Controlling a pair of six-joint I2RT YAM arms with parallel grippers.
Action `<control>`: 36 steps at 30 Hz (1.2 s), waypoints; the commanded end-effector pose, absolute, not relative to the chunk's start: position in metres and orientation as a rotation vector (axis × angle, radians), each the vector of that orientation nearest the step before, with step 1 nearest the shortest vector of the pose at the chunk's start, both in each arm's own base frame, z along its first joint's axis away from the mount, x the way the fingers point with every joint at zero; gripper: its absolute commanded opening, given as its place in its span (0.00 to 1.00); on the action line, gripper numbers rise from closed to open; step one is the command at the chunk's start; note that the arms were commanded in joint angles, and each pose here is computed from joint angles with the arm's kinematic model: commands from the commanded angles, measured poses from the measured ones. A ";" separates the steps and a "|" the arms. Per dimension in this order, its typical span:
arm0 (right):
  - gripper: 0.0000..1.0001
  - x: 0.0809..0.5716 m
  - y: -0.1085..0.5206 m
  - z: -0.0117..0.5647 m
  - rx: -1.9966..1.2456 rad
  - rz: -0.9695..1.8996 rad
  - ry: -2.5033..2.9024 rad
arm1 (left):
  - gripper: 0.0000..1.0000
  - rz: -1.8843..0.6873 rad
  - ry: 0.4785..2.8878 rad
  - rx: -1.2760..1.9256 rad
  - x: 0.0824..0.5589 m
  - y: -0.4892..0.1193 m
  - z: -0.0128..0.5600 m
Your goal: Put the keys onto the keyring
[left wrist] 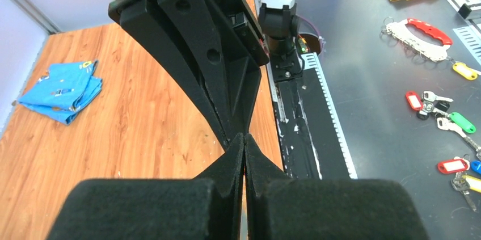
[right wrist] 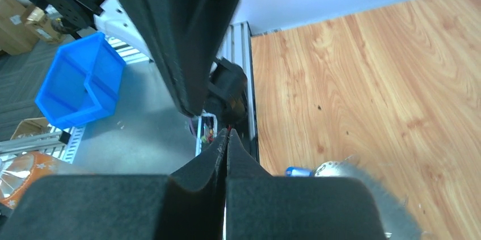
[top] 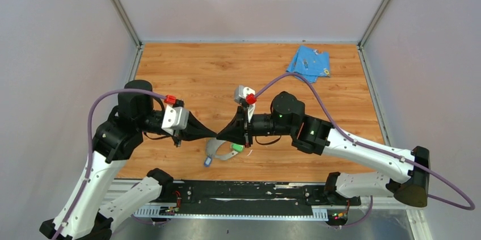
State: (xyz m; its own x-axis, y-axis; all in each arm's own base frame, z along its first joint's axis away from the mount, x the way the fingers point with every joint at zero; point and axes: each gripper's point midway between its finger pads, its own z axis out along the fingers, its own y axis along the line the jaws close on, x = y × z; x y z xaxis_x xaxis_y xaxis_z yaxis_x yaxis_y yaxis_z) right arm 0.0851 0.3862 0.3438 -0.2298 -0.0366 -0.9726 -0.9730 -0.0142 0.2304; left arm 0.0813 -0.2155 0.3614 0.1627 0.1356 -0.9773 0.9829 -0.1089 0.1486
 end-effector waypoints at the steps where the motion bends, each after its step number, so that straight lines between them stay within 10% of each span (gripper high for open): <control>1: 0.00 0.099 0.373 0.291 -1.148 1.210 1.604 | 0.00 -1.052 1.153 1.453 0.080 -0.212 0.354; 4: 0.29 0.117 0.361 0.232 -1.163 1.017 1.783 | 0.02 -0.972 1.242 1.422 0.099 -0.211 0.340; 6: 0.40 0.130 0.355 0.197 -1.149 0.904 1.878 | 0.25 -0.883 1.318 1.395 0.117 -0.208 0.327; 11: 0.48 0.166 0.338 0.140 -1.014 0.709 2.080 | 0.59 -0.705 1.461 1.426 0.149 -0.196 0.274; 36: 0.52 0.270 0.301 0.064 -0.555 0.659 2.278 | 0.62 -0.453 1.175 2.050 0.253 -0.225 0.119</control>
